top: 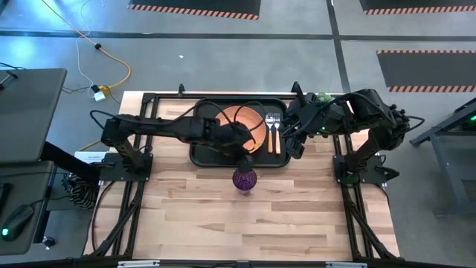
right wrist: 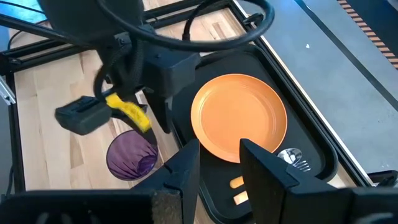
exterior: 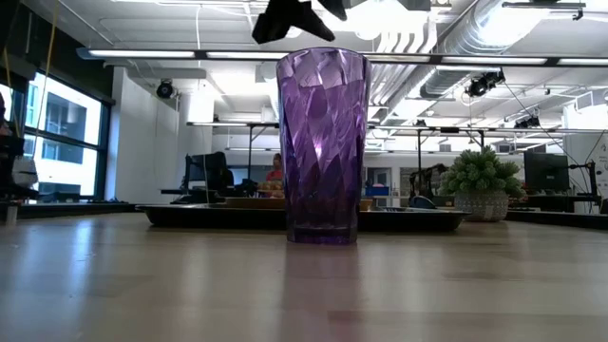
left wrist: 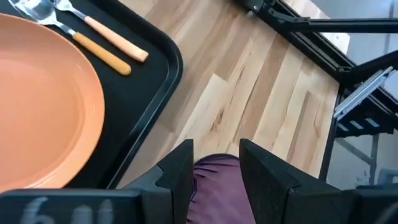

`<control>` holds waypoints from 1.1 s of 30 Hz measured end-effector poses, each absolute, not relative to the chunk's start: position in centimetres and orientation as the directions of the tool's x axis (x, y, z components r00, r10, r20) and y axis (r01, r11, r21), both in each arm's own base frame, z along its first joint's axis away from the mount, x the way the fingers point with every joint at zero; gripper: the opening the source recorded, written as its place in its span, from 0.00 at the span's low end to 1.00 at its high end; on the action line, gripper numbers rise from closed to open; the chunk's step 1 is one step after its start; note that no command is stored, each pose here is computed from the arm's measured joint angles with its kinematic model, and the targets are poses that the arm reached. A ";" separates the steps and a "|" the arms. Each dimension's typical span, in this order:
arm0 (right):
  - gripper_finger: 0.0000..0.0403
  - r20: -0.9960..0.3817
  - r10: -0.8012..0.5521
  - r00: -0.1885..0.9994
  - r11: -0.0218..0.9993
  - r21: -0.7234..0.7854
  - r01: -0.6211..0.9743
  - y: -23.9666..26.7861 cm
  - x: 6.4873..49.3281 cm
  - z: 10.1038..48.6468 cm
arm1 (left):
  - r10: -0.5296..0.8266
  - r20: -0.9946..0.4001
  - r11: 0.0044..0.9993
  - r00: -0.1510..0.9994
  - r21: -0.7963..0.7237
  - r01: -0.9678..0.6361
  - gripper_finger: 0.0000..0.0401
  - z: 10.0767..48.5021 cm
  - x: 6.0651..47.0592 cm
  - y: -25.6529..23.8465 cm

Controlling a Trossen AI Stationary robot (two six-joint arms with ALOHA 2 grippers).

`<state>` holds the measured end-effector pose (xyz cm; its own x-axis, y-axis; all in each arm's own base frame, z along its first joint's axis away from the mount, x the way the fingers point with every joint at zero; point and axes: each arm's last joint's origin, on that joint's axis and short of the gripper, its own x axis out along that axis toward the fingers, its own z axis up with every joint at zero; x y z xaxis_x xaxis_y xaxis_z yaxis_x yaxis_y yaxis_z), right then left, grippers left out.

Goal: Pick and place plate/cup/fork/spoon on tray
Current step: Put the purple glass on the black serving tray to the top left of the orange plate

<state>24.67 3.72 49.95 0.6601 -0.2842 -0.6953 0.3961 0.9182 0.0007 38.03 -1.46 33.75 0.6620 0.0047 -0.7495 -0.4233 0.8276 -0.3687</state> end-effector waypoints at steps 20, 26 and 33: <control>0.26 -0.695 -0.284 0.660 0.919 0.000 0.395 3.7 24.7 50.0 | -0.012 -0.891 0.884 0.453 -0.222 -0.412 0.29 29.9 38.2 -3.6; 0.26 -0.695 -0.284 0.660 0.918 0.001 0.396 3.7 24.7 50.0 | -0.015 -0.907 0.885 0.421 -0.208 -0.416 0.29 28.8 38.7 -3.8; 0.26 -0.695 -0.284 0.660 0.918 0.001 0.396 3.7 24.7 50.0 | -0.005 -0.908 0.886 0.418 -0.199 -0.420 0.29 28.7 38.7 -3.8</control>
<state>24.65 3.71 49.96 0.6603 -0.2839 -0.6952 0.3956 0.9184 0.0007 38.72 -3.76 28.72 0.4183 -0.0053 -0.9083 -0.4201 0.8855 -0.1986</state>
